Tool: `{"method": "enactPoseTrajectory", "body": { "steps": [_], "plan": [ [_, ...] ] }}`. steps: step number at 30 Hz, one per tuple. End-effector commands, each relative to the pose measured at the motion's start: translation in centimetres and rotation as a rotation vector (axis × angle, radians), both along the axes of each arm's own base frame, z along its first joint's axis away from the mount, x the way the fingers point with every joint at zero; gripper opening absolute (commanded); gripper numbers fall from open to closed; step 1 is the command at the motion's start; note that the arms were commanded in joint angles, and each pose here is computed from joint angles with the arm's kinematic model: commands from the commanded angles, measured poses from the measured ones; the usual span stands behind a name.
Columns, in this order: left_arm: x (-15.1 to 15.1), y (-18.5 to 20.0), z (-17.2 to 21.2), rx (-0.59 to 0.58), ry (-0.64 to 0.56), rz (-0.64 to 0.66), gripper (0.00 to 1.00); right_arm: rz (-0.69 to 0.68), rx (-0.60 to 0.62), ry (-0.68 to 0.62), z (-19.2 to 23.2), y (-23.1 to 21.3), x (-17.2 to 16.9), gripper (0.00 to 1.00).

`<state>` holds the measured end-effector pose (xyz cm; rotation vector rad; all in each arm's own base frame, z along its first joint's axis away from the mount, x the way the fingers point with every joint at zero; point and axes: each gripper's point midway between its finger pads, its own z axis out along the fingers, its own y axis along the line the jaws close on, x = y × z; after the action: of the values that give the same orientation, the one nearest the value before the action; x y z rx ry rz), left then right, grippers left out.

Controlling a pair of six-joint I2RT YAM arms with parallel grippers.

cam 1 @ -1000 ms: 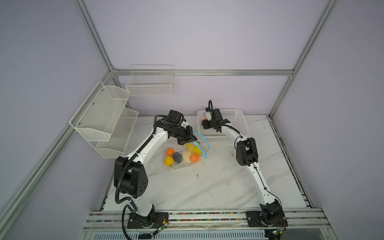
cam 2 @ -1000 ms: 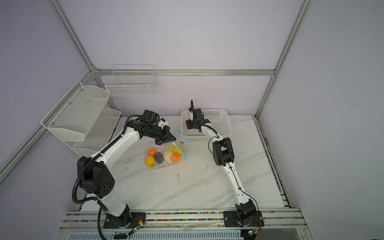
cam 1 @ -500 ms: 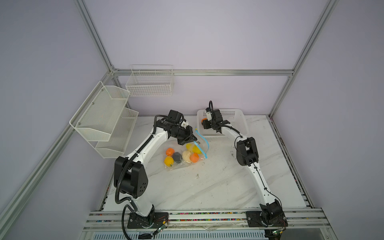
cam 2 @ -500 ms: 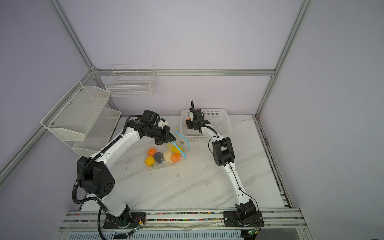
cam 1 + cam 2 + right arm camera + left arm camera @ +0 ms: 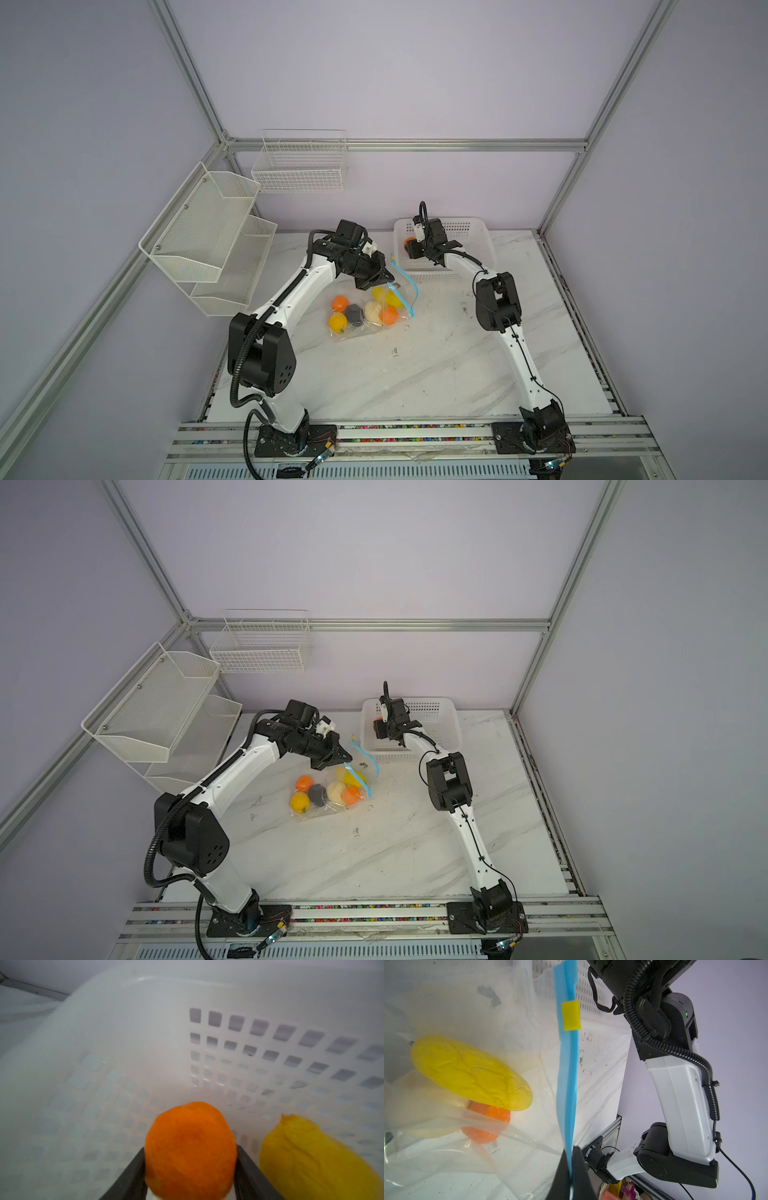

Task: Place the food in the zip-top bag and seal the zipper
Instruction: 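Lift the tangerine with the right gripper and carry it toward the bag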

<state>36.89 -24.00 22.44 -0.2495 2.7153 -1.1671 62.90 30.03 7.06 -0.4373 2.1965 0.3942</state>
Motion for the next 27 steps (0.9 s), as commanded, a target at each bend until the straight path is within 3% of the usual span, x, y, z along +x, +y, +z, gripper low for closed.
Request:
{"method": "enactPoseTrajectory", "body": {
  "steps": [1,27],
  "plan": [
    [0.0,0.1,1.0,-0.011,-0.032,-0.010,0.00,-0.008,0.031,-0.064,4.5,-0.2,0.1,0.59],
    [0.0,-0.2,0.9,-0.030,-0.038,-0.031,0.00,0.018,0.095,-0.067,9.8,-0.8,-3.5,0.59]
  ]
}}
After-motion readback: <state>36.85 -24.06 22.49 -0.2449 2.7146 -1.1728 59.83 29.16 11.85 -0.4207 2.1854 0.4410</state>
